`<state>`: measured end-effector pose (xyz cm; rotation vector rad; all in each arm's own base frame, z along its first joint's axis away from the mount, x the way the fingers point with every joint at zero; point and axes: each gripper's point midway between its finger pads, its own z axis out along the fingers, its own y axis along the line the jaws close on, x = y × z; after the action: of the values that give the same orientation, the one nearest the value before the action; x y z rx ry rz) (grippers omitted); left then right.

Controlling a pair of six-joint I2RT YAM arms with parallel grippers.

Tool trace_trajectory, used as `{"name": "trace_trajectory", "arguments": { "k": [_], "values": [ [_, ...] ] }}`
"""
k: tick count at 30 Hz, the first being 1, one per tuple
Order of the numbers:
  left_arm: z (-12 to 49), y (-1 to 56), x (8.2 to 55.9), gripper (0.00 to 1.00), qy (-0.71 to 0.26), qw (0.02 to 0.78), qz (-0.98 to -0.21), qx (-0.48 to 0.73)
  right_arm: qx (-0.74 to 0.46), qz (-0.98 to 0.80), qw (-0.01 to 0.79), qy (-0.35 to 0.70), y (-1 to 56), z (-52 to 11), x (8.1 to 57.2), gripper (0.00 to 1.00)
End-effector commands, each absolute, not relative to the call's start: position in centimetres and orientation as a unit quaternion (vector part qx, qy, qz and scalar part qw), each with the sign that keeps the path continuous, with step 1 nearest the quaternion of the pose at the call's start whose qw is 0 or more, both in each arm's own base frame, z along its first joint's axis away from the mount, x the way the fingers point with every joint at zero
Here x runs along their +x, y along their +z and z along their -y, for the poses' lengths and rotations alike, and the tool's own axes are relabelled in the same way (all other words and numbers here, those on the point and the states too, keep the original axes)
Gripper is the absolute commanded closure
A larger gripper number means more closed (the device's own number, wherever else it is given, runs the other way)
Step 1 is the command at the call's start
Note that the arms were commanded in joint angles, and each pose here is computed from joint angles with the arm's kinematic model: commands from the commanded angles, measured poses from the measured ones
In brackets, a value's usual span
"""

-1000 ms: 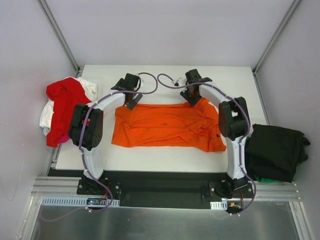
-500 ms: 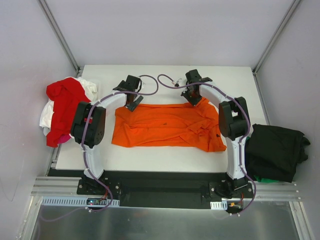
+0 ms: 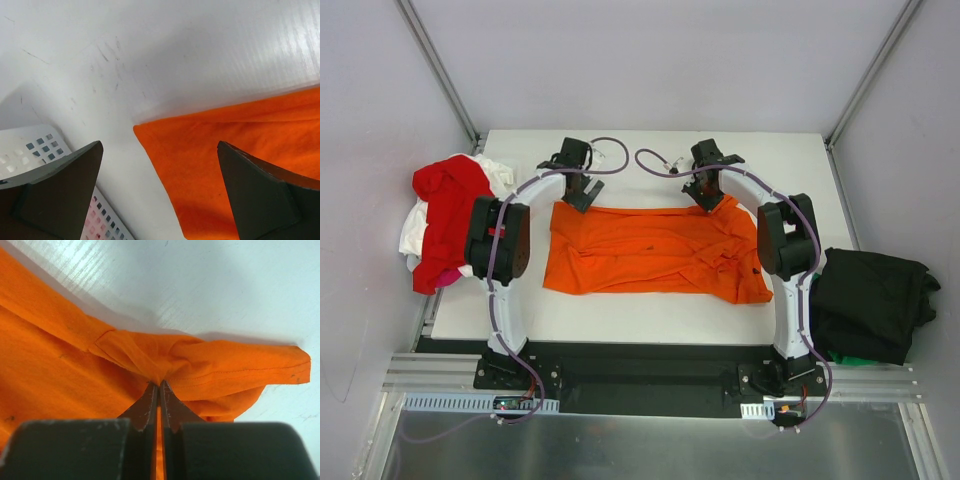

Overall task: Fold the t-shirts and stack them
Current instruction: Grap the side of the flattened tshirt furthest away from the robot with both arms

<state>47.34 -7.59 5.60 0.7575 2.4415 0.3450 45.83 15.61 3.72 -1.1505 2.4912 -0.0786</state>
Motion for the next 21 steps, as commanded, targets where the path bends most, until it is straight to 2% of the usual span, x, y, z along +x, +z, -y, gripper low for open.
{"name": "trace_trajectory", "arguments": {
  "k": [1, 13, 21],
  "values": [
    [8.7, 5.9, 47.5, 0.01, 0.055, 0.269, -0.928, 0.253, -0.414, -0.886, 0.207, -0.016, 5.4, -16.1, 45.6, 0.99],
    [8.8, 3.6, 46.6, 0.01, -0.017, 0.191, -0.956, 0.22, -0.42, -0.884, 0.207, 0.003, 5.5, -16.8, 44.9, 0.99],
    [7.9, 2.2, 46.2, 0.01, -0.008, 0.169, -0.961, 0.219, -0.422, -0.883, 0.204, 0.004, 5.3, -16.8, 44.6, 0.99]
  ]
}}
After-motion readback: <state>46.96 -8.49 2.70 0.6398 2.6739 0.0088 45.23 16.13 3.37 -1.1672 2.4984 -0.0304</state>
